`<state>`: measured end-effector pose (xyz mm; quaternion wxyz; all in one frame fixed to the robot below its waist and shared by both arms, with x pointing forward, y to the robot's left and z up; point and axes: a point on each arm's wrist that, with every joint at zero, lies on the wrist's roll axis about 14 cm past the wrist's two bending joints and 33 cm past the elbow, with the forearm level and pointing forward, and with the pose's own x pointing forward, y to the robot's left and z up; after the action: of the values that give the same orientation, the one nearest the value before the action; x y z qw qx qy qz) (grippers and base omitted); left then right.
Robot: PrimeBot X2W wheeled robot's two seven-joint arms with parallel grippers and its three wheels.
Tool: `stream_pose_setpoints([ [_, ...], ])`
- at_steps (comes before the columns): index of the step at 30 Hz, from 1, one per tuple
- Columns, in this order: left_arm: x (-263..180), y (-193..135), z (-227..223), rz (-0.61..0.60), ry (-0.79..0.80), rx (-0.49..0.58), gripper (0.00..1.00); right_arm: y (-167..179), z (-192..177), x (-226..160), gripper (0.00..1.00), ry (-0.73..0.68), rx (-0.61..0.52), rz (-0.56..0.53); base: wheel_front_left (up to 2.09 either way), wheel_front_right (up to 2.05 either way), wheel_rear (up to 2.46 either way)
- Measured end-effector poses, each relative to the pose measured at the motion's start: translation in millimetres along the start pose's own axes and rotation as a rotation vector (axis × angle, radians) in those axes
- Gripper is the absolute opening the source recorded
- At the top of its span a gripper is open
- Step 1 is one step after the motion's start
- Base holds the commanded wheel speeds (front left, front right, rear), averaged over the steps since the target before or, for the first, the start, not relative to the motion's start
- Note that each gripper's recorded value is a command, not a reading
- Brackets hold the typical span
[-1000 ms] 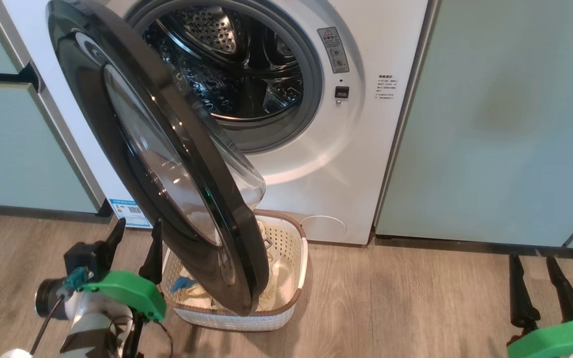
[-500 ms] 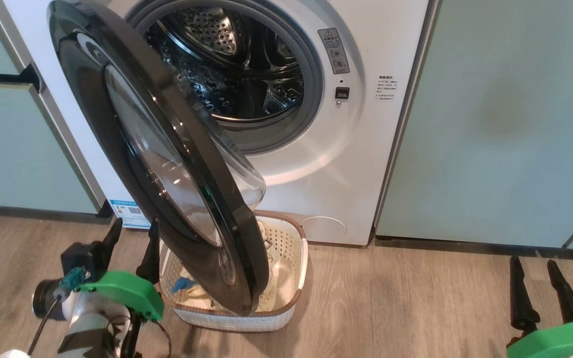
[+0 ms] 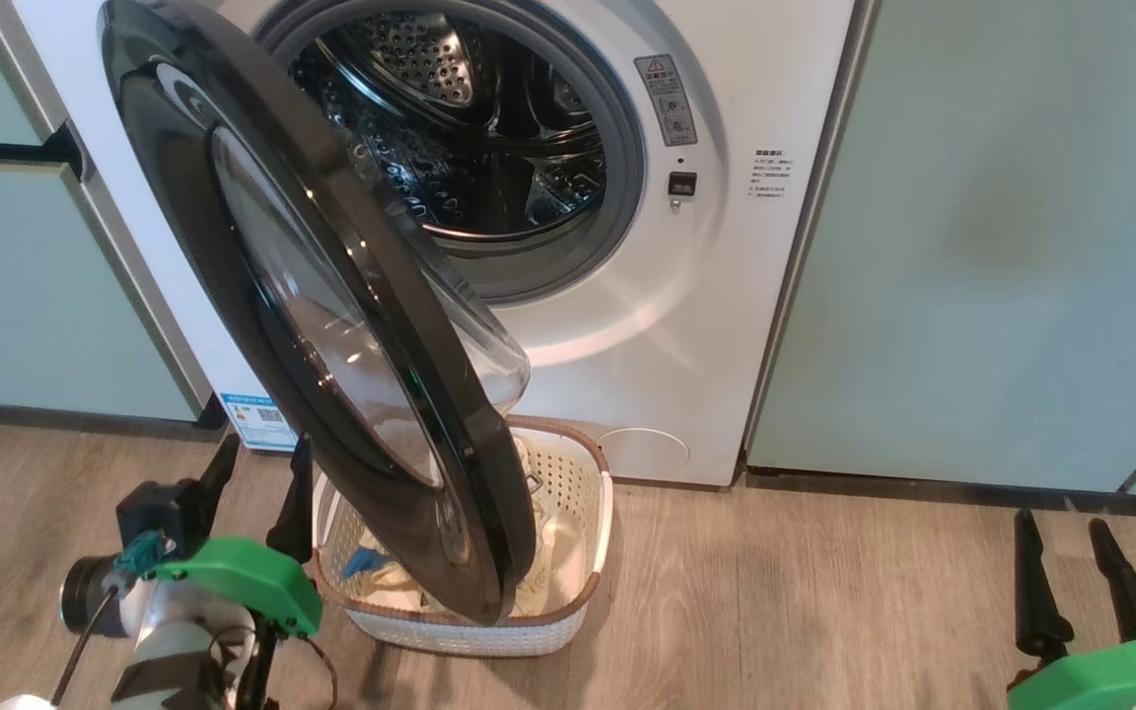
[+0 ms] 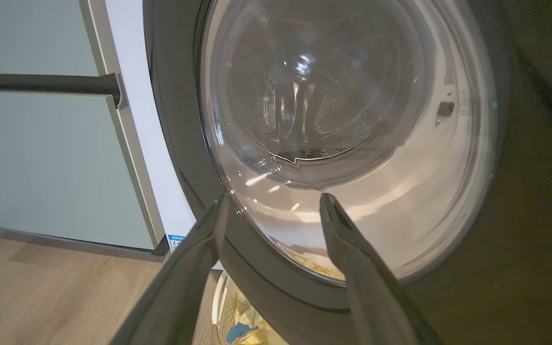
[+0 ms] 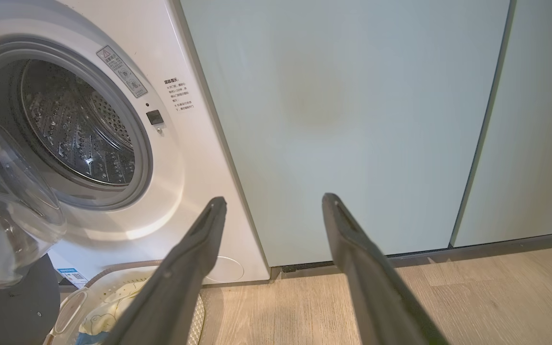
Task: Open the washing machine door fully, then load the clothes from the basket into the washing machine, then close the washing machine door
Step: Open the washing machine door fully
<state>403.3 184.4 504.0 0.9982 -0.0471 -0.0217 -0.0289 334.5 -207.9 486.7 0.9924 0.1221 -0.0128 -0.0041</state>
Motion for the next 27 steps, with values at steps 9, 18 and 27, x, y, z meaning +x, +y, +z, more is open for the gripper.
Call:
stream_pose_setpoints([
  [9, 0, 3, -1, 0.008, 0.002, -0.001, 1.00, 1, -1, 0, 1.00, 0.001, 0.002, 0.000, 0.00, 0.00, 0.00],
  [18, -1, 5, -2, 0.017, 0.005, -0.011, 1.00, 1, -1, 1, 1.00, 0.002, 0.002, 0.002, 0.00, 0.00, 0.00],
  [27, -3, 17, 0, 0.073, -0.014, -0.104, 0.00, 1, -3, 2, 1.00, 0.009, 0.004, 0.000, 0.00, 0.00, 0.00],
])
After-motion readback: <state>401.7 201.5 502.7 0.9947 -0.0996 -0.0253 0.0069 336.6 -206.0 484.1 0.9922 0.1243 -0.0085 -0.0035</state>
